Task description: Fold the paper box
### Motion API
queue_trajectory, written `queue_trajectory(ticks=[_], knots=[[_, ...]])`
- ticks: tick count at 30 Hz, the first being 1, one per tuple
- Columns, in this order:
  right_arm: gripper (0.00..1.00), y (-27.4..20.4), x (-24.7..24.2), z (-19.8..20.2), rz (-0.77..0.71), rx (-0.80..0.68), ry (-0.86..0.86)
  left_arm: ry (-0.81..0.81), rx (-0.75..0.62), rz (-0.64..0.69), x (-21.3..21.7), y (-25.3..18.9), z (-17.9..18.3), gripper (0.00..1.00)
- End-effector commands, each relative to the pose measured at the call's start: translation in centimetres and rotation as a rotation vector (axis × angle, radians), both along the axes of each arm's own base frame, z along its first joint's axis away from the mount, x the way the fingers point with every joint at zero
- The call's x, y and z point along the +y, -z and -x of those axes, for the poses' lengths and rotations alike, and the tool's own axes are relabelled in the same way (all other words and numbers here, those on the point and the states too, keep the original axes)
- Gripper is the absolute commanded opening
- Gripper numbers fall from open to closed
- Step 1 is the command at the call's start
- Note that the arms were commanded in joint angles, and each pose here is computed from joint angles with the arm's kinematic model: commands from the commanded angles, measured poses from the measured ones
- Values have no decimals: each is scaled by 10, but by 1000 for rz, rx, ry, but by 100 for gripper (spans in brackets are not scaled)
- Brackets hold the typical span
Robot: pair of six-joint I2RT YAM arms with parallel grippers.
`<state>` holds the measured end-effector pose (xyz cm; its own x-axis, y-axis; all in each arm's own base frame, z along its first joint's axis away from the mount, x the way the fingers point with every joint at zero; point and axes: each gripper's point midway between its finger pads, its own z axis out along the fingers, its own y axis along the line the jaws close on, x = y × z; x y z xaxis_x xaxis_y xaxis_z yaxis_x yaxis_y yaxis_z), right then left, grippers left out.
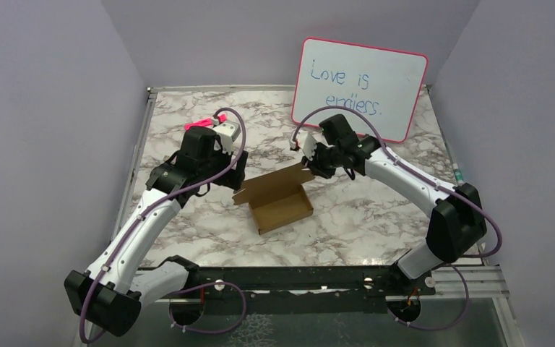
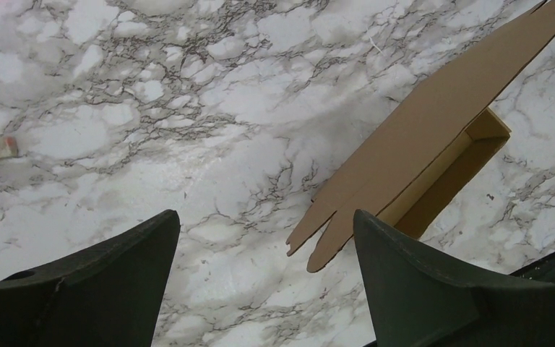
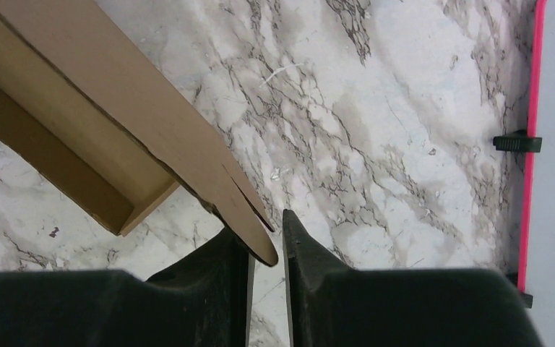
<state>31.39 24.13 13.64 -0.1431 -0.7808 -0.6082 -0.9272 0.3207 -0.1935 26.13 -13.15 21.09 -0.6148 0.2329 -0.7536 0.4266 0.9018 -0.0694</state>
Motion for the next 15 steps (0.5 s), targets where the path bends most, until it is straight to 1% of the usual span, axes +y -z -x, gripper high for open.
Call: queue_trajectory(ticks=[1,4,8,15], knots=[[24,-15,-8,-6,-42,-47,61,89,-104,2,-10,-25,-14,90],[24,-17,-10,-2,-53,-50,66,104,-116,-1,-9,-25,-10,90],[27,-27,-1,6,-109,-47,6,88,-132,-5,-3,-25,-4,90],[45,-34,7,5,-128,-57,-48,123,-138,21,-2,-28,15,90]])
